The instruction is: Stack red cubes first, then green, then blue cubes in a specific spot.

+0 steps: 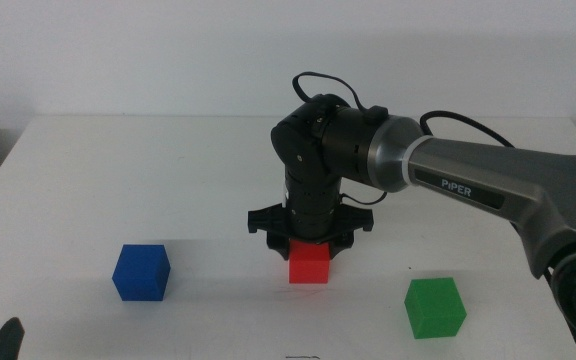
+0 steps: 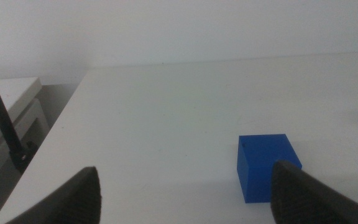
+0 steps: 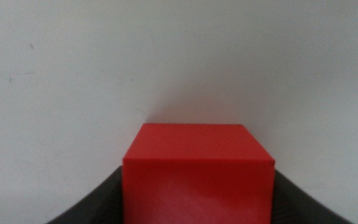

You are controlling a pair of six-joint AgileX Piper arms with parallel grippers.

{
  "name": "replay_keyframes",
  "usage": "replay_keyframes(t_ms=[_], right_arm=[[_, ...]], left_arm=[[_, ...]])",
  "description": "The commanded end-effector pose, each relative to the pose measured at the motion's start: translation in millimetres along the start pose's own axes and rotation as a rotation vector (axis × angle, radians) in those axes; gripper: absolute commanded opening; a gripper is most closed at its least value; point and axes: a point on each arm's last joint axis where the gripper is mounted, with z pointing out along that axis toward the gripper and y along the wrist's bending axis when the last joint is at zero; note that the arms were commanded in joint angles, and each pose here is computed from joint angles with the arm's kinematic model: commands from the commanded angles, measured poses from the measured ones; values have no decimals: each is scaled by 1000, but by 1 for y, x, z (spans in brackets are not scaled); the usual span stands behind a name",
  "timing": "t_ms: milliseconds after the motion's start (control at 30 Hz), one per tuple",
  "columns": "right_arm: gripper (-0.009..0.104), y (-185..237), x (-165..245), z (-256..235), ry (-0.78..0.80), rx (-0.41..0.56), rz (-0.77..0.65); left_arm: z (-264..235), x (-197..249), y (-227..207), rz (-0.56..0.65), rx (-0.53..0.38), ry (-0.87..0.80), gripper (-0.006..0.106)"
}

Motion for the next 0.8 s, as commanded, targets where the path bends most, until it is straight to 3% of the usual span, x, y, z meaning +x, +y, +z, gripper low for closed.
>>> replay_keyframes(t_ms=[0,100,267,567,767], right_arm=[[58,2,-6,-26,-67,-51,6],[74,3,-6,-33,-81,-63,-19],[87,-7,-5,-86,-165,-108,-77],[87,-91,38,-124,-215,-145,-25],[86,-129,57,-105,-133,-58,5]], left_arm=[[-2,-9,0,-18,1,-101,94],[-2,-9,0,-18,1,-101,94],[-2,-9,0,-18,1,-101,94],[-2,-9,0,-18,1,-101,94],[-2,-9,0,-18,1,-101,94]])
